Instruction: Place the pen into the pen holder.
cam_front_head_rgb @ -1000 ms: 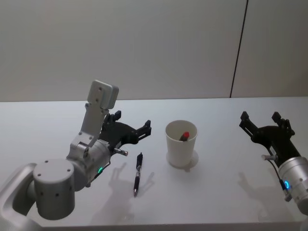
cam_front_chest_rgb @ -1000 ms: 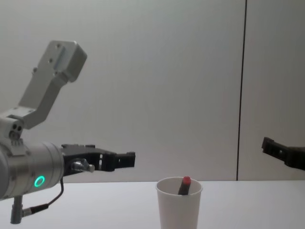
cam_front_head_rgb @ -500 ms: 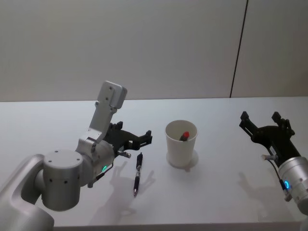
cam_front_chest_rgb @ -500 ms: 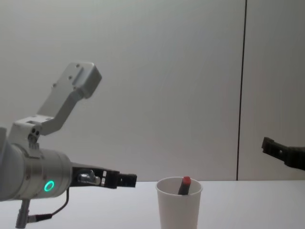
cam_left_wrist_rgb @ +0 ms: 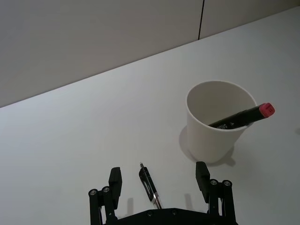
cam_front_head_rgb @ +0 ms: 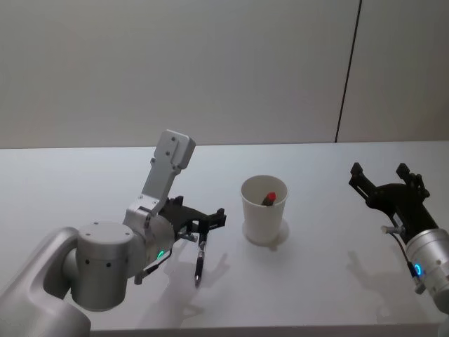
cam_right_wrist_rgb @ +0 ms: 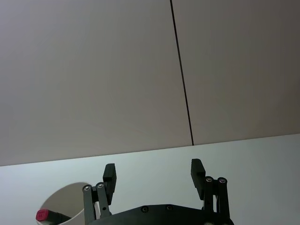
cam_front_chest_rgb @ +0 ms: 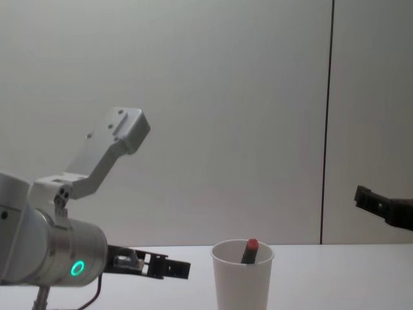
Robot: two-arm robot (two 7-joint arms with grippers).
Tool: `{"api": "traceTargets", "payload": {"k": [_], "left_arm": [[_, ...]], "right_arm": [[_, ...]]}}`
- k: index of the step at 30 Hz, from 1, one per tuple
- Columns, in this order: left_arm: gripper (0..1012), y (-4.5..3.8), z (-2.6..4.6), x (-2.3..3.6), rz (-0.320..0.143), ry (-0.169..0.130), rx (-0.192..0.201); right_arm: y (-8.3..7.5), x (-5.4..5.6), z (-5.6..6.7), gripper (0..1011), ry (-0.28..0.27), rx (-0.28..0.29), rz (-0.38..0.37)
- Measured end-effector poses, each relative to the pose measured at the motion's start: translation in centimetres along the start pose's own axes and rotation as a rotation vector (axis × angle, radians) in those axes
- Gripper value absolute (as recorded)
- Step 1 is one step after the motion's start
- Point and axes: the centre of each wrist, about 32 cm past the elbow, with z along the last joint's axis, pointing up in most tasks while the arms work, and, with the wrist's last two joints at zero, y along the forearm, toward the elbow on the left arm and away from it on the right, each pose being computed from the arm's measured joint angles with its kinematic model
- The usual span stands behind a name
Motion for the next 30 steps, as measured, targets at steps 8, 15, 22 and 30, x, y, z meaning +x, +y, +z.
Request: {"api": "traceTargets", "payload": {"k": [8,15,22,30], "left_arm": [[1004,-0.16,-0.5,-0.53,0.0,0.018,0.036],[1004,-0.35,-0.94,-0.95,0.0,0.028,0.064],[1004,-0.56,-1.33,-1.17,-0.001,0.035,0.087],[1004,-0.94,-2.0,-1.29,0.0,0.04,0.12]], "right_arm": [[0.0,0.0,0.0,1001,0.0,0.0,0.0],[0.0,0.0,0.0,1002,0.0,0.0,0.0],[0.0,0.0,0.0,1002,0.0,0.0,0.0],[0.0,0.0,0.0,1002,0.0,0.0,0.0]]}}
